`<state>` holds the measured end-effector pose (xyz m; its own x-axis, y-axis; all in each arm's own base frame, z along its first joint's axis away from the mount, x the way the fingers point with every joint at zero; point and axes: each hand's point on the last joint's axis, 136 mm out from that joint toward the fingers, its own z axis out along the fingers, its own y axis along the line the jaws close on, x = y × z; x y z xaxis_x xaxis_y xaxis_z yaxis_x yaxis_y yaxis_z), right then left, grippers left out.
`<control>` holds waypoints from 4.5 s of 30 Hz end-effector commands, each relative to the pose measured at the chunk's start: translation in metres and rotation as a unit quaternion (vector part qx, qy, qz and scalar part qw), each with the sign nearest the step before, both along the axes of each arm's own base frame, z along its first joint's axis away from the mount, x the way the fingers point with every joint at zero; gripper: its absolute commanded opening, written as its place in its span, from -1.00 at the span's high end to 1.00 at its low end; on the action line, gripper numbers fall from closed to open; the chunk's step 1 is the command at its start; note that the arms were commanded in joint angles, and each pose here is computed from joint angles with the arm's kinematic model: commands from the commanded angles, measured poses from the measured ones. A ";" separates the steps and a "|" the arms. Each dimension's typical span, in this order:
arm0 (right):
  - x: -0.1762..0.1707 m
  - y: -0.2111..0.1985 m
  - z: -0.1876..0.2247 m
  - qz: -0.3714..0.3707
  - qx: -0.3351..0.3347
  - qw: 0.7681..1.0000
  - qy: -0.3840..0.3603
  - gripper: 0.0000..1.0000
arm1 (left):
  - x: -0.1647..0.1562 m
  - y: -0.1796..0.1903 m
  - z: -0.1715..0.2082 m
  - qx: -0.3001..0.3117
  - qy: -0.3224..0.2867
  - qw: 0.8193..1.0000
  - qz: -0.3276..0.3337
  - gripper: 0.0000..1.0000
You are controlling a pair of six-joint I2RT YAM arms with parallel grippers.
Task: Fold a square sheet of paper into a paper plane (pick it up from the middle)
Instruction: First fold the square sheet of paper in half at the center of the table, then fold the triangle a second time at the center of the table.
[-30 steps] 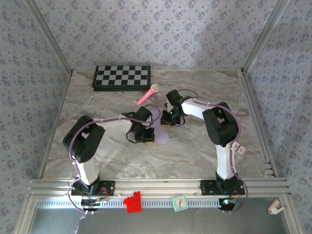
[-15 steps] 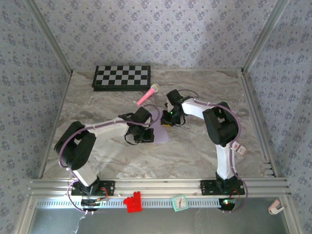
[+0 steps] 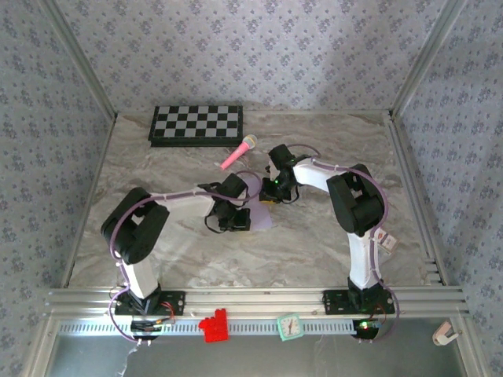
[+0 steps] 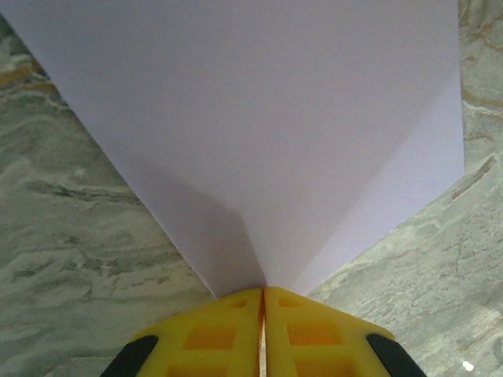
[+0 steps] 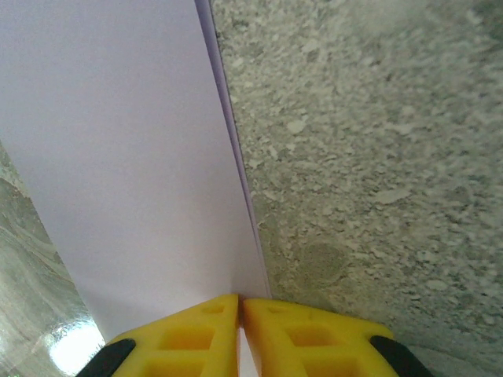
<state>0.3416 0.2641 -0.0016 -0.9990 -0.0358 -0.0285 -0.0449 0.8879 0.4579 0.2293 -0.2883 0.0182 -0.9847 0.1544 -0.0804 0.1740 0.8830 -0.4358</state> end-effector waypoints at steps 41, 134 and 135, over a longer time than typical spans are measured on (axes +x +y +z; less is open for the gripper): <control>-0.071 -0.106 -0.104 -0.065 -0.216 0.966 0.126 0.67 | 0.104 0.062 0.017 -0.063 -0.008 0.980 0.186 0.70; -0.064 -0.011 0.039 -0.131 0.085 0.987 0.044 0.20 | 0.102 0.007 -0.024 -0.074 0.108 0.962 0.239 0.63; -0.065 -0.011 0.038 -0.128 0.085 0.987 0.045 0.21 | 0.102 0.007 -0.024 -0.074 0.108 0.962 0.240 0.63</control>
